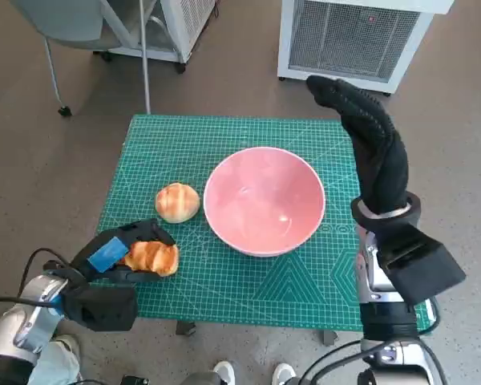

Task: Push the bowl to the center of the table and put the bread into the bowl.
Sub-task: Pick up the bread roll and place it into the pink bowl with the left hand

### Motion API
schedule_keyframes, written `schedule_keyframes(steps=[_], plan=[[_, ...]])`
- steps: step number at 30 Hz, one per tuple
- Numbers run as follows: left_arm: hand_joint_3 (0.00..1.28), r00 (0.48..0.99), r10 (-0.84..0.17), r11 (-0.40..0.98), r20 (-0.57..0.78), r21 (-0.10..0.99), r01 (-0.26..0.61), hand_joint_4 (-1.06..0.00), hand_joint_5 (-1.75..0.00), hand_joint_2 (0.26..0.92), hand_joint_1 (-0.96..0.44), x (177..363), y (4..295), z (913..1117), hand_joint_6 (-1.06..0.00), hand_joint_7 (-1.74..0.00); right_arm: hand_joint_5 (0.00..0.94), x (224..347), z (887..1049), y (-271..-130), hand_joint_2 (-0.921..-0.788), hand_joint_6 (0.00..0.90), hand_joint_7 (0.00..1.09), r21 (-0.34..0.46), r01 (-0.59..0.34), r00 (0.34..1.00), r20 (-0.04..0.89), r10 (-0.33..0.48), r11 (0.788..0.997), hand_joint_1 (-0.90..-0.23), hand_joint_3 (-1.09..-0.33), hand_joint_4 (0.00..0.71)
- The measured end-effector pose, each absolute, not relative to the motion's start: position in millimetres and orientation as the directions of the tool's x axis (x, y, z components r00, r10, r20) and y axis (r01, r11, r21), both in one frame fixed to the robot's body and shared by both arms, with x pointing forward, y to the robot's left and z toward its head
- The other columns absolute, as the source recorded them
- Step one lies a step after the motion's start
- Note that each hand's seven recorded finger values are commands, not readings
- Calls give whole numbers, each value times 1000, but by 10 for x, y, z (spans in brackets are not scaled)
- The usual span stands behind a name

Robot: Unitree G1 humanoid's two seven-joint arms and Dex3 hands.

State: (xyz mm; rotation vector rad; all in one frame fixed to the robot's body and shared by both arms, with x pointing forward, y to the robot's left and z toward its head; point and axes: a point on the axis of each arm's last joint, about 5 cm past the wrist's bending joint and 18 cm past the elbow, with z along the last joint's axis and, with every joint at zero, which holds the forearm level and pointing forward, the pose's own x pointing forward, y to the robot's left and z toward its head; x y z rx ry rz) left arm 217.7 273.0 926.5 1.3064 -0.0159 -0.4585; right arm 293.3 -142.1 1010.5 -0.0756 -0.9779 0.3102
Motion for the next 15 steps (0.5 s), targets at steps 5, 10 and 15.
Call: schedule_keyframes(steps=[5,10,15], plan=[[204,902,-369,217,-226,922,320,-650,-1266,885,0,2101,2686,9411,-512,-1247,0,2931,10101,-1428,-921,-1,652,-202,-223,520,803,291,954,-668,-807,282],[172,905,-405,278,-127,926,255,-609,-1305,915,0,2075,2643,9662,-500,-1254,0,2930,10103,-1428,-921,-1,651,-202,-223,520,803,292,954,-668,-810,281],[169,906,-422,323,17,937,133,-587,-1298,920,0,2073,2598,9987,-503,-1279,0,2929,10109,-1429,-921,-1,649,-202,-223,519,803,292,954,-677,-812,280]])
